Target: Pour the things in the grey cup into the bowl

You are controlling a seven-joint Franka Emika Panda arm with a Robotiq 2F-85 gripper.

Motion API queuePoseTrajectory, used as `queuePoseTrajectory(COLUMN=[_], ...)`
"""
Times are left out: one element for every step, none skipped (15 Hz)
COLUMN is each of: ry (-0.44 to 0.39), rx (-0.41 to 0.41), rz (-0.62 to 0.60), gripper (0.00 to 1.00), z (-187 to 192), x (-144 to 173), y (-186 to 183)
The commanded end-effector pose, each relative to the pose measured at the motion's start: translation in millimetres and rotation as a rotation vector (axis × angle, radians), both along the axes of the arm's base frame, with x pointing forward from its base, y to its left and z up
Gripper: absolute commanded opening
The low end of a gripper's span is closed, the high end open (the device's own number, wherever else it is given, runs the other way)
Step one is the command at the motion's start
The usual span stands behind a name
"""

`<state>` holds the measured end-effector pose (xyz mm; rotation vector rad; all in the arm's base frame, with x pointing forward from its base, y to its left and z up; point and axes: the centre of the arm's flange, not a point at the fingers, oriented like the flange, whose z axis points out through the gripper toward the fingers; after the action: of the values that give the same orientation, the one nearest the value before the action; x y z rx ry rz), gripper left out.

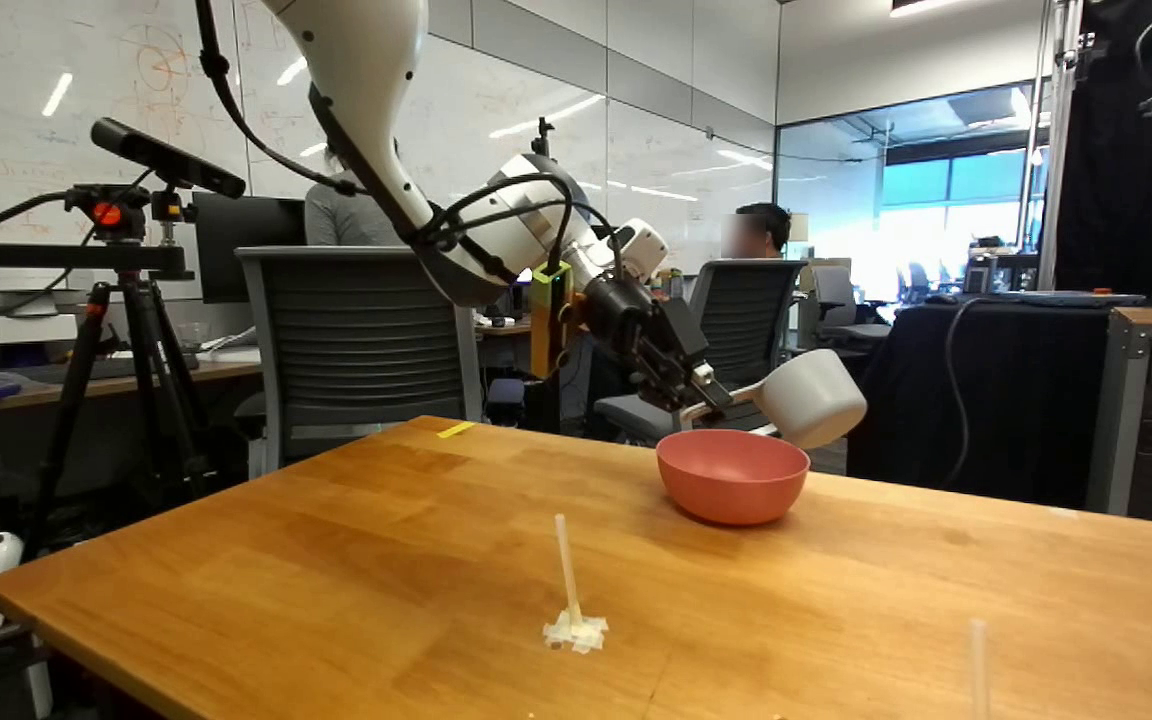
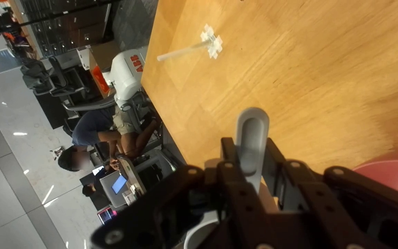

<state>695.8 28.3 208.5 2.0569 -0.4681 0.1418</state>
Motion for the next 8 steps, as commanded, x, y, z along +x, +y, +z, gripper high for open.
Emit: queuePoseTrajectory(ry=[0.002, 0.008, 0.015, 0.018, 0.026, 0.035, 0.046, 0.049], rx=[-0.075, -0.081, -0.083, -0.092, -0.096, -0.099, -0.101, -0.109], rz=[0.0, 0.001, -0.001, 0.001, 0.0, -0.005, -0.013, -0.018], gripper=[0.06, 0.06, 0.06, 0.06, 0.06, 0.06, 0.06, 0.06], z=[0.7, -0.6, -1.9, -3.2, -4.1, -5.2, -6.1, -6.9], x=[12.4, 12.6, 13.4, 14.3, 15.1, 15.7, 16.1, 16.5], y=[9.7, 10.9, 12.5, 13.7, 15.1, 16.3, 17.5, 18.1])
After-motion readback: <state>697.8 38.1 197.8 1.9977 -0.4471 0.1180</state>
